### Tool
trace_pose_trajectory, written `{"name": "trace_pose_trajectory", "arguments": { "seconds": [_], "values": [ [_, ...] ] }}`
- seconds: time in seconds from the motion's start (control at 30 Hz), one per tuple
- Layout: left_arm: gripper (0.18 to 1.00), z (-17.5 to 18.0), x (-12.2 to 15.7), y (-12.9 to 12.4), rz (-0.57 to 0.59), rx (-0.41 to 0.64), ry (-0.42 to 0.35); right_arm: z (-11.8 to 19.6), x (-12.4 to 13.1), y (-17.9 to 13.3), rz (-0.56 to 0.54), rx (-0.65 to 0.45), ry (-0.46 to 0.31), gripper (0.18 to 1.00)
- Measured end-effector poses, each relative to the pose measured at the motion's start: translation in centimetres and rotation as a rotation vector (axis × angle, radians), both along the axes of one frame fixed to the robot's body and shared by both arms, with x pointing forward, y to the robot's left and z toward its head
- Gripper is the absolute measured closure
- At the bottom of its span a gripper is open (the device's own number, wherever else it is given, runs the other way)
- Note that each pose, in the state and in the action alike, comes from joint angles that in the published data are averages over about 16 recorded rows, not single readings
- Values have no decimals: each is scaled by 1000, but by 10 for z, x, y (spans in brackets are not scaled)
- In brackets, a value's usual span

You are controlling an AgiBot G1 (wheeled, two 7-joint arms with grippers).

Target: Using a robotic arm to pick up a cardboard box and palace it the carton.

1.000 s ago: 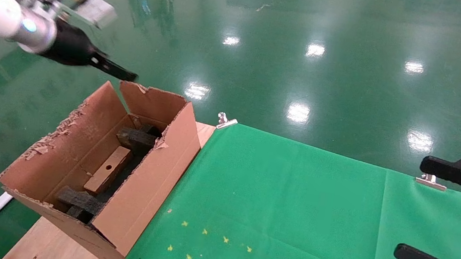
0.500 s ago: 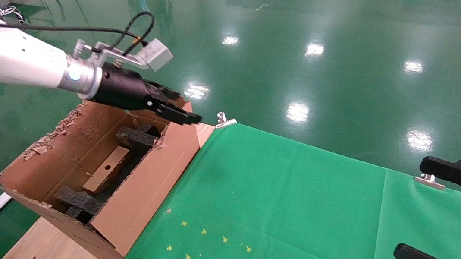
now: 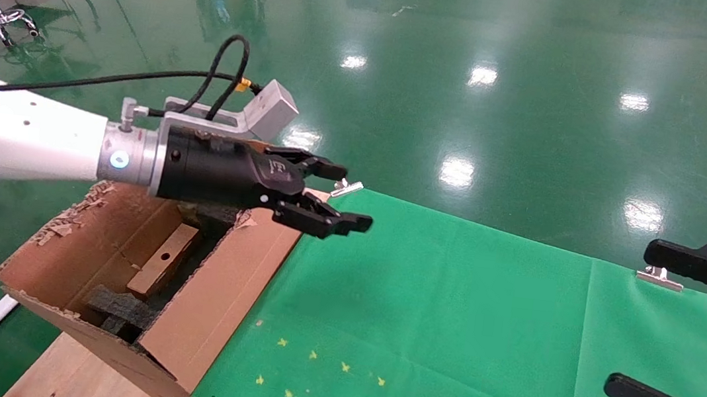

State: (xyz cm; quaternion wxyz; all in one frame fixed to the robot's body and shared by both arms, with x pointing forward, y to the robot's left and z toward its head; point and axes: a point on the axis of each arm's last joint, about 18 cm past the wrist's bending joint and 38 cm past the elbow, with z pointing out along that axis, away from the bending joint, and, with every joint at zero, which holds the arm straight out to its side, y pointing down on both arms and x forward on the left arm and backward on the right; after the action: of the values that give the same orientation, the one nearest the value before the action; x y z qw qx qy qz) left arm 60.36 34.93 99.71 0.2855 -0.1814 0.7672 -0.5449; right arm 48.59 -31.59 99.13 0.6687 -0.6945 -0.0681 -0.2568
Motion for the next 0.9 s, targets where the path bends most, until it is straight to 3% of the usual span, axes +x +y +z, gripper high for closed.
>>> {"name": "trace_pose_trajectory", "arguments": {
  "seconds": [0.57,0.9],
  "values": [
    [183,-5,-85,-40,-384,-77,-218,0,0,0,0,0,0,178],
    [183,-5,-129,-50,-534,-100,-325,0,0,0,0,0,0,178]
  ]
}}
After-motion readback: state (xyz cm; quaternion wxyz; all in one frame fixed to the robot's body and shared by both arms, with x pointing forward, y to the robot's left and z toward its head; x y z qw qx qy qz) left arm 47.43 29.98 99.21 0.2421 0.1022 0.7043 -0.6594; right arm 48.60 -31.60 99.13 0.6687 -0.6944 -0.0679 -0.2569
